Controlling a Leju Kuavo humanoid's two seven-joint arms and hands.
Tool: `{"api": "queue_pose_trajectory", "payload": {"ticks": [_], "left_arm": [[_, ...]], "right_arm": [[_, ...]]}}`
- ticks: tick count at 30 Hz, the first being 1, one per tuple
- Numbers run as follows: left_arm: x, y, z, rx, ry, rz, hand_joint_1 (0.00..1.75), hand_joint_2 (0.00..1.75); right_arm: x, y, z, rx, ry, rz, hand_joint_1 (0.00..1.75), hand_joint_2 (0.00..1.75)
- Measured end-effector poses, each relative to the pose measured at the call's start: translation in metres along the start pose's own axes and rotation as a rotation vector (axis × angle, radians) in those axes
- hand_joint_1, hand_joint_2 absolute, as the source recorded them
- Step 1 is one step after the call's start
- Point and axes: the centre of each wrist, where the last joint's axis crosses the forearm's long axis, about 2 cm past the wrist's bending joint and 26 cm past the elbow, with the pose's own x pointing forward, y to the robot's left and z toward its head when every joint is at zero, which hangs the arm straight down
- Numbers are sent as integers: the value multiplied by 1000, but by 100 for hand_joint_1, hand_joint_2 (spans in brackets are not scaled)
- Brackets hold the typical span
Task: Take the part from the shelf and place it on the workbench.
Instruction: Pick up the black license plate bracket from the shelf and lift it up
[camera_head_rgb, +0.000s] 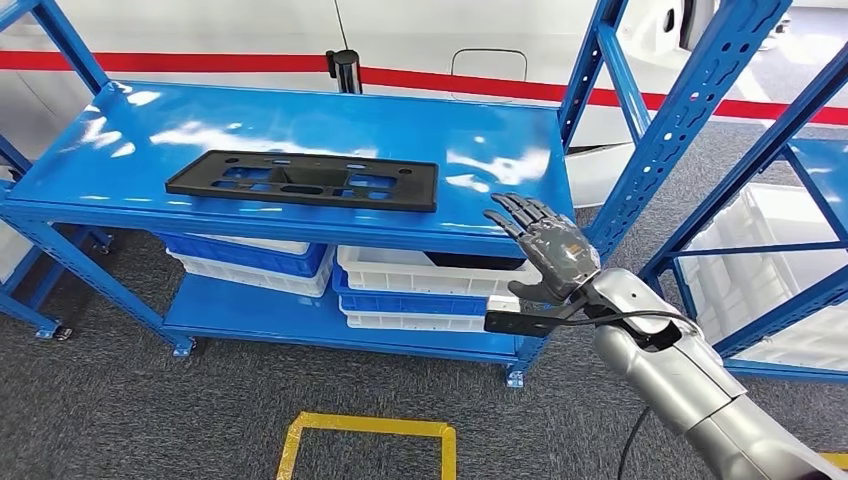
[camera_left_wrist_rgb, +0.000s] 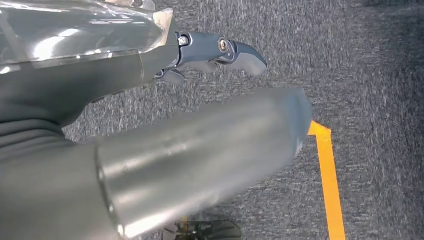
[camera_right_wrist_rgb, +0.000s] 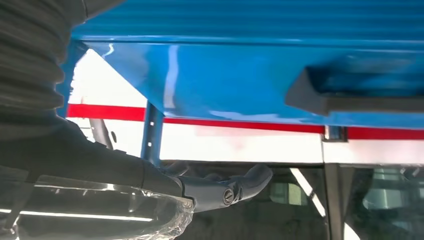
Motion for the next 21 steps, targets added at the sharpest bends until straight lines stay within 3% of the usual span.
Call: {"api": "queue_pose_trajectory", "payload": {"ticks": [3,7,21], "left_arm": [[1,-1,-1,-1,-5,1,0,0],[2,-1,-1,-2,-5,5,0,0],[2,-1,-1,-15,1,6,0,0]], "right_arm": [[12,-1,-8,-16,-23,-16,0,175],[25,0,-17,-29,-57,-47,0,0],[40,4,-25,-11,-125,-34,0,0]]}}
